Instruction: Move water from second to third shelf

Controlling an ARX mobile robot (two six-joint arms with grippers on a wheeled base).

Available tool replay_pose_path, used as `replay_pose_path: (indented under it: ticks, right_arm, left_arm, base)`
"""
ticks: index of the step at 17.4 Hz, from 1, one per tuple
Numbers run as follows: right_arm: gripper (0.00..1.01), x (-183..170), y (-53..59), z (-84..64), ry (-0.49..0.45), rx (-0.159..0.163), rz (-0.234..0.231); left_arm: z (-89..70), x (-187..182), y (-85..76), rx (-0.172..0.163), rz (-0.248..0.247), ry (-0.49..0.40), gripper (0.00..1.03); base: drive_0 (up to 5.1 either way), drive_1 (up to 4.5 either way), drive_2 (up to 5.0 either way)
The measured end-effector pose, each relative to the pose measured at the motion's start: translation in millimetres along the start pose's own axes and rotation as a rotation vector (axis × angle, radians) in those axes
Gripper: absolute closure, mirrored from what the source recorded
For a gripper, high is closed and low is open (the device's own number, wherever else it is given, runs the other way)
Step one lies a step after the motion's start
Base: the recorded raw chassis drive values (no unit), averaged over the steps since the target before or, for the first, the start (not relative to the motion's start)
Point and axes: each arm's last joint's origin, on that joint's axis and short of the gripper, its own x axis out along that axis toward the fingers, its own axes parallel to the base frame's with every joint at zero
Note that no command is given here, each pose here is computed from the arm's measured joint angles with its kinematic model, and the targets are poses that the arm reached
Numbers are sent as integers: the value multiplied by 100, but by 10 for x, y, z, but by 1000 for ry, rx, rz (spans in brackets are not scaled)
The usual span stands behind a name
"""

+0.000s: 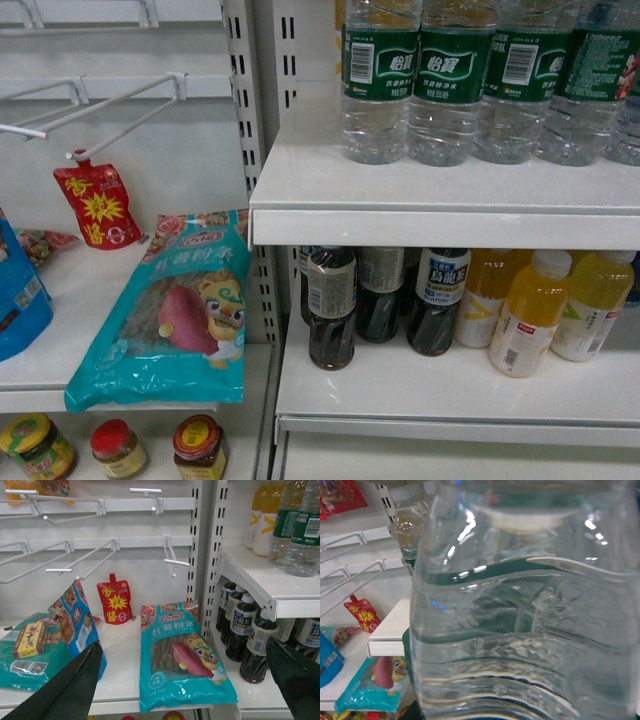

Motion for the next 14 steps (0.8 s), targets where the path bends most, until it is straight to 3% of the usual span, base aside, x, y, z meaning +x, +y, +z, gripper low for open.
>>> replay_pose_path:
  ticks: [6, 9, 11, 14]
  right_arm:
    - [59, 0, 0, 0, 0, 0, 0]
    - [59, 91, 0, 19, 43, -59, 3]
    - [59, 352, 41, 154, 23, -115, 12]
    - [59, 647, 133, 316, -15, -137, 50]
  left_arm:
    - [0, 0, 0, 0, 0, 0, 5]
    - [0, 0, 0, 0, 0, 0, 5]
    - [0, 0, 0, 0, 0, 0, 5]
    - [0, 0, 0, 0, 0, 0, 5]
  base:
    - [0, 0, 0]
    - [0, 0, 0]
    - [0, 0, 0]
    - [0, 0, 0]
